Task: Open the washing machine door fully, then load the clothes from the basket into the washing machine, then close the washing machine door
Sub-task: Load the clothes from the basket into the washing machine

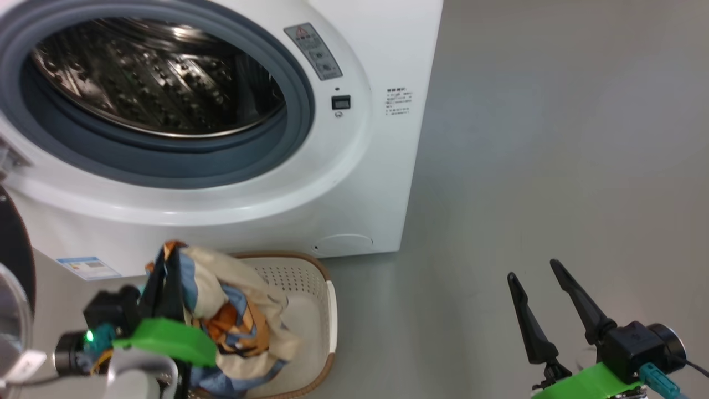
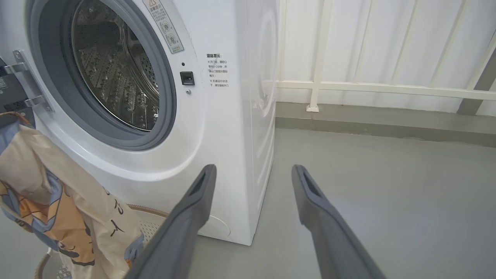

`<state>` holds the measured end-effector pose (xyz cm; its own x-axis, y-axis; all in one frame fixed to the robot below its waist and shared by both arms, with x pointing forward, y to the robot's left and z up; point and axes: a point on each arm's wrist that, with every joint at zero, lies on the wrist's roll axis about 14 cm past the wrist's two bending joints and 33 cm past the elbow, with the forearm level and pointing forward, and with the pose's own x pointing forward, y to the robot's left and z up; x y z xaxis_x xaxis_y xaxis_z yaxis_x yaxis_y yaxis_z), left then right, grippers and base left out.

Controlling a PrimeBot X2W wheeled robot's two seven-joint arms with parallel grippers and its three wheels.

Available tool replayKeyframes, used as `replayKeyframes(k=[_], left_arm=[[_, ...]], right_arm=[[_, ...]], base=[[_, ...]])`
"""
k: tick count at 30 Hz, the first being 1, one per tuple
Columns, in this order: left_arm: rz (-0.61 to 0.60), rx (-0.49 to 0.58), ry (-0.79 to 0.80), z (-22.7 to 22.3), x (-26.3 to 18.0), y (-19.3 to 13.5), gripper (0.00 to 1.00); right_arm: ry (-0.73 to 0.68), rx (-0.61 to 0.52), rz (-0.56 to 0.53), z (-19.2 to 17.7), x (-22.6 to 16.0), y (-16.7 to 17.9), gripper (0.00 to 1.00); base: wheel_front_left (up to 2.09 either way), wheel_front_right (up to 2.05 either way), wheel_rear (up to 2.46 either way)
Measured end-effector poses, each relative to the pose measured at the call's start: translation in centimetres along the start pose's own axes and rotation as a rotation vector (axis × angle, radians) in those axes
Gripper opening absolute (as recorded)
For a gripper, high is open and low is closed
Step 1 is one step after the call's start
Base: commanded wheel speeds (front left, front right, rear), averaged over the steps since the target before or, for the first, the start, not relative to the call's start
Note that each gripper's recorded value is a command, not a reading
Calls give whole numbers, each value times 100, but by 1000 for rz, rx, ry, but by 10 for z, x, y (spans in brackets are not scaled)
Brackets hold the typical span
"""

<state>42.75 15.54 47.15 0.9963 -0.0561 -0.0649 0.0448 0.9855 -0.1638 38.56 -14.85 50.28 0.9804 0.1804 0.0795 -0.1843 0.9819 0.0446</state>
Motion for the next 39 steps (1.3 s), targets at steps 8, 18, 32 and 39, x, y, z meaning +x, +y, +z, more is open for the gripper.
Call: replayKeyframes(k=[8, 18, 32, 39], left_arm=[[-43, -28, 17, 0, 64, -5, 0], [-54, -27, 77, -1, 154, 8, 0], [-71, -50, 255, -37, 247, 19, 0], [-86, -5, 340, -54, 276, 20, 0]], right_arm=[[11, 6, -14, -9, 19, -10, 100], [29, 15, -38, -27, 47, -25, 100], [113, 36, -99, -69, 60, -48, 100], [143, 35, -132, -82, 60, -59, 100]], base=[[0, 0, 0], [0, 0, 0], [0, 0, 0], [0, 0, 0]])
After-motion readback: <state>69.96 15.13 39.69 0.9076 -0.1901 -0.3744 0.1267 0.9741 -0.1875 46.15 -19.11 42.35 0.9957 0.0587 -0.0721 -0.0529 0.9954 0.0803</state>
